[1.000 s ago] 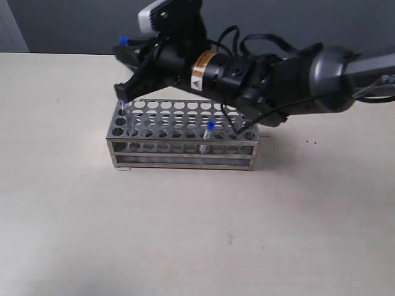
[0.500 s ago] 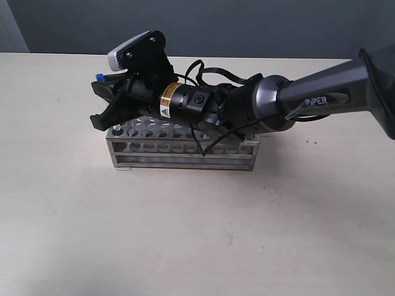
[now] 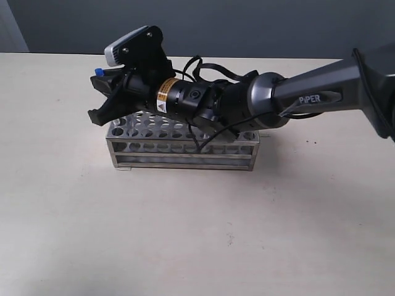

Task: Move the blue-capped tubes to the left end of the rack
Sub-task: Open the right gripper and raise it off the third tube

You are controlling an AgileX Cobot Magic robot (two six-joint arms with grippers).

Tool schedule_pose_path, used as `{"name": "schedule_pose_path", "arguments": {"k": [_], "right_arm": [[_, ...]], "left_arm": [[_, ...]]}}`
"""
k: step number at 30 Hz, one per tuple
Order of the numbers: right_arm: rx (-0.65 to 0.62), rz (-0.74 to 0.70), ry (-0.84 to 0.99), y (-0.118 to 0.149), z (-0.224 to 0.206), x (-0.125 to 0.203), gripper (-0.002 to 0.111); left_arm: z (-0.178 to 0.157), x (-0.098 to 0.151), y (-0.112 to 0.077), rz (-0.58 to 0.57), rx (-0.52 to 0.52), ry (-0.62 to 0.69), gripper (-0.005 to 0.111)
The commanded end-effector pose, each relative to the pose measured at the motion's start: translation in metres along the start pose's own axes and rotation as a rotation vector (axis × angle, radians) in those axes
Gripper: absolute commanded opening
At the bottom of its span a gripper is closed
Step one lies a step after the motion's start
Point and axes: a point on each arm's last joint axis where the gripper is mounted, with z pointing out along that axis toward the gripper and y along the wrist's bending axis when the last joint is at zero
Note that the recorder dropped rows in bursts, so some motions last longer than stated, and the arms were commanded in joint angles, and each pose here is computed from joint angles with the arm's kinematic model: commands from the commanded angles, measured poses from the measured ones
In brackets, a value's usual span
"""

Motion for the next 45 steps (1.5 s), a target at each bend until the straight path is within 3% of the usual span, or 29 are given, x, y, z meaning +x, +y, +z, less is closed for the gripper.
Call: {"name": "schedule_pose_path", "arguments": {"k": [1,21,22,27,31,36,42,45], "right_arm": [[0.017,0.011,0.021,-0.005,0.005,0.015,-0.001],[0.071,0.046,0.098,-0.01,0.007,0.032,-0.001],[0.069,0.044,0.099,-0.01,0.007,0.032,0.002],[0.056,0.032,0.109,-0.009,0.007,0.033,0.035],[0.066,0.028,0.146,-0.01,0.006,0.034,0.04],[0.082,0.0,0.121,-0.01,-0.003,0.005,0.04],[0.13,-0.176,0.072,-0.01,-0.033,-0.065,0.04],[0.179,-0.189,0.063,-0.021,-0.055,-0.086,0.04]], "left_arm": [[0.0,-0.002,0.0,-0.003,0.008,-0.012,0.0],[0.0,-0.002,0.0,-0.003,0.008,-0.012,0.0],[0.0,-0.002,0.0,-0.003,0.008,-0.012,0.0],[0.0,-0.002,0.0,-0.003,0.008,-0.012,0.0],[0.0,-0.002,0.0,-0.003,0.008,-0.012,0.0],[0.0,-0.002,0.0,-0.003,0.008,-0.012,0.0],[0.0,-0.002,0.0,-0.003,0.008,-0.012,0.0],[0.0,-0.002,0.0,-0.003,0.008,-0.012,0.0]]}}
